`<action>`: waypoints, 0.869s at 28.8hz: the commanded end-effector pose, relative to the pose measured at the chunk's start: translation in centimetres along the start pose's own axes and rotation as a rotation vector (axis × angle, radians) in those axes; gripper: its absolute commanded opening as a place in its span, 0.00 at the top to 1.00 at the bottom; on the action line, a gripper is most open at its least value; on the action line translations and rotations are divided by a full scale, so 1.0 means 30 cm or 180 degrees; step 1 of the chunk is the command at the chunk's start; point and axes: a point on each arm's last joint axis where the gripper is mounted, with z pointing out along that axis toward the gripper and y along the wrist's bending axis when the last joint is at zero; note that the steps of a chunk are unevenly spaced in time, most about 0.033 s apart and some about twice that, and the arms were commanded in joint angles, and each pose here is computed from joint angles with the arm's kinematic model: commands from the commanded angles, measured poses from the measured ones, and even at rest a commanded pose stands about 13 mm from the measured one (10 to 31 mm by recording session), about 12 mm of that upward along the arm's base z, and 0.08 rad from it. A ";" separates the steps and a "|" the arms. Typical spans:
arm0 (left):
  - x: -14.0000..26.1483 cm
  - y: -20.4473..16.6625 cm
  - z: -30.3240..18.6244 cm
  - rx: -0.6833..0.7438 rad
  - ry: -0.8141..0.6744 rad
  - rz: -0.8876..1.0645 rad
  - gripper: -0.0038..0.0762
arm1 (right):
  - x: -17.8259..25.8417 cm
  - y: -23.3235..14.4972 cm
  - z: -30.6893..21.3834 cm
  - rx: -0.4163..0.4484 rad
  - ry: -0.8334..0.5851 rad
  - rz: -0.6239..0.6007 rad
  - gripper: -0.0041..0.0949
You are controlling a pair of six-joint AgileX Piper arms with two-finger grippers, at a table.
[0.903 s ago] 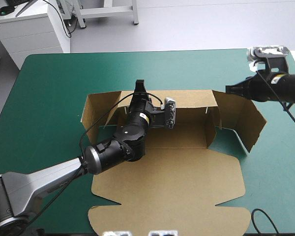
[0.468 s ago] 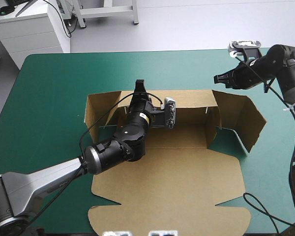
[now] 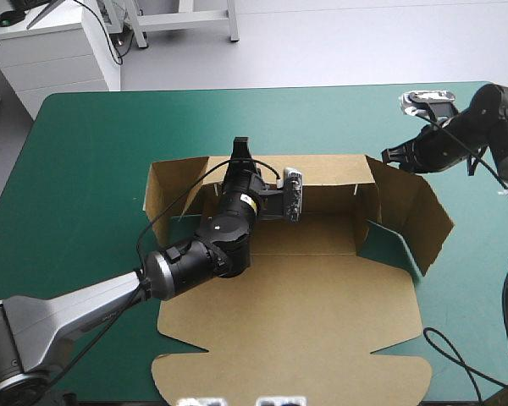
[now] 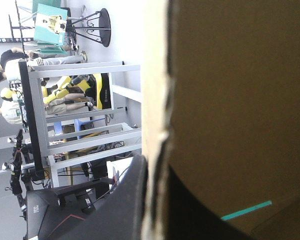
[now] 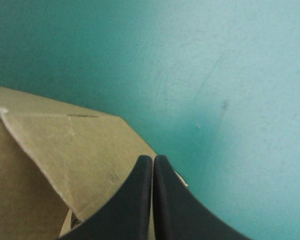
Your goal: Fold the box
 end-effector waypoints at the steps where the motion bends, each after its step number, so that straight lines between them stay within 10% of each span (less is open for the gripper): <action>1: -0.003 0.060 -0.051 -0.0165 -0.0196 -0.0144 0.96 | 0.053 0.042 -0.067 -0.0189 -0.0115 -0.0160 0.96; 25: -0.035 -0.016 0.026 0.0000 -0.0070 0.0049 0.96 | 0.267 0.122 0.032 -0.0640 -0.1166 -0.0677 0.96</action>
